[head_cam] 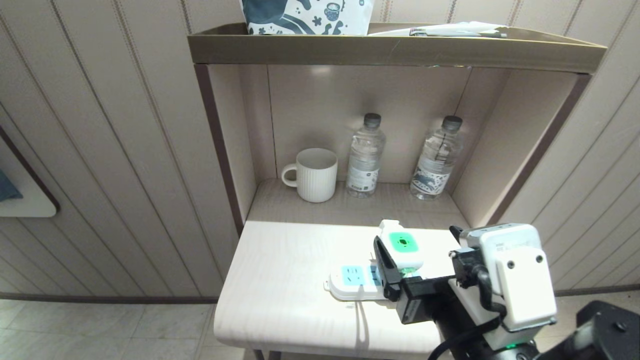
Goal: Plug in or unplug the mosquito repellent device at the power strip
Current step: Place the mosquito repellent liquid on the table, then pick up the mosquito repellent liquid
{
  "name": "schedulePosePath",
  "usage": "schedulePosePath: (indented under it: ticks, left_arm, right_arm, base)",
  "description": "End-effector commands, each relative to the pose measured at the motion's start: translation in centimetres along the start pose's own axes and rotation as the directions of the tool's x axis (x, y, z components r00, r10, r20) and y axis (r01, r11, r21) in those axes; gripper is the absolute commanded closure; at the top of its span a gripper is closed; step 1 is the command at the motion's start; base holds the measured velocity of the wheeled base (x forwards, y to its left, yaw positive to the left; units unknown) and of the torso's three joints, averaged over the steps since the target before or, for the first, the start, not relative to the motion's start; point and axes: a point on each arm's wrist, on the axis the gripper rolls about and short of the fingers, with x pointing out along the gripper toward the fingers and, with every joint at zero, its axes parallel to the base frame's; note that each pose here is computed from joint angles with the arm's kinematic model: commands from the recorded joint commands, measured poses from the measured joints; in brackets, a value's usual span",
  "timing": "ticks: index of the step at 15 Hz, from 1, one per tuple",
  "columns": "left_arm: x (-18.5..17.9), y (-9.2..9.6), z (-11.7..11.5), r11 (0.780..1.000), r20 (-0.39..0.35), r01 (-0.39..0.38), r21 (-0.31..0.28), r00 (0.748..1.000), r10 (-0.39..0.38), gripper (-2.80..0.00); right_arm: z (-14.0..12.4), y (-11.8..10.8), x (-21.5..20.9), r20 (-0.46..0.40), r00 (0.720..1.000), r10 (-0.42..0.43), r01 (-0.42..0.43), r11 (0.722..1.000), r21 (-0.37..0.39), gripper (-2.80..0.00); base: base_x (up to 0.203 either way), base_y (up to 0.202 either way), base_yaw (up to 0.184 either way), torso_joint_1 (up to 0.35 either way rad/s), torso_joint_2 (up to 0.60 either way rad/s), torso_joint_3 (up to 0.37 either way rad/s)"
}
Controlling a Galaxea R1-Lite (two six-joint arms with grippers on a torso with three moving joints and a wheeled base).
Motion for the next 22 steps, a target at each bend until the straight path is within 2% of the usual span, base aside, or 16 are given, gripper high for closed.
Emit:
schedulePosePath:
  ticks: [1,7,8,10,14,15,17,19,20,22]
  left_arm:
    - [0.0,0.0,0.0,1.000,0.000,0.000,0.000,1.000,0.000,0.00]
    - [0.0,0.0,0.0,1.000,0.000,0.000,0.000,1.000,0.000,0.00]
    - [0.0,0.0,0.0,1.000,0.000,0.000,0.000,1.000,0.000,0.00]
    - [0.0,0.0,0.0,1.000,-0.001,0.000,0.000,1.000,0.000,0.00]
    - [0.0,0.0,0.0,1.000,0.000,0.000,0.000,1.000,0.000,0.00]
    - [0.0,0.0,0.0,1.000,0.000,-0.001,0.000,1.000,0.001,0.00]
    - [0.0,0.0,0.0,1.000,0.000,-0.001,0.000,1.000,0.001,0.00]
    - [0.0,0.0,0.0,1.000,0.000,-0.001,0.000,1.000,0.001,0.00]
    - [0.0,0.0,0.0,1.000,0.000,0.000,0.000,1.000,0.000,0.00]
    - [0.0,0.0,0.0,1.000,0.000,0.000,0.000,1.000,0.000,0.00]
  right_arm:
    - [1.3,-0.7,-0.3,0.032,0.999,-0.011,0.009,0.999,0.051,-2.80]
    - [5.5,-3.3,-1.5,0.089,0.996,-0.015,0.007,0.996,0.085,-2.80]
    - [6.2,-4.0,-1.8,0.092,0.996,-0.018,0.010,0.996,0.091,0.00]
    - [7.5,-5.7,-2.5,0.084,0.996,-0.029,0.022,0.997,0.076,0.00]
    - [8.4,-9.5,-2.9,0.008,0.992,-0.126,0.126,0.990,-0.061,0.00]
    - [8.8,-10.7,-3.2,-0.006,0.986,-0.168,0.167,0.982,-0.088,0.00]
    - [10.1,-13.5,-4.0,0.002,0.962,-0.272,0.271,0.958,-0.088,0.00]
    - [11.2,-16.4,-5.9,0.015,0.926,-0.376,0.376,0.923,-0.082,0.00]
    - [11.4,-17.8,-6.8,0.014,0.894,-0.448,0.447,0.889,-0.096,0.00]
    - [11.3,-19.7,-8.3,0.013,0.794,-0.607,0.603,0.786,-0.136,0.00]
  base:
    - [0.000,0.000,0.000,0.000,0.00,0.000]
    - [0.000,0.000,0.000,0.000,0.00,0.000]
    - [0.000,0.000,0.000,0.000,0.00,0.000]
    - [0.000,0.000,0.000,0.000,0.00,0.000]
    - [0.000,0.000,0.000,0.000,0.00,0.000]
    - [0.000,0.000,0.000,0.000,0.00,0.000]
    - [0.000,0.000,0.000,0.000,0.00,0.000]
    - [0.000,0.000,0.000,0.000,0.00,0.000]
    - [0.000,0.000,0.000,0.000,0.00,0.000]
    - [0.000,0.000,0.000,0.000,0.00,0.000]
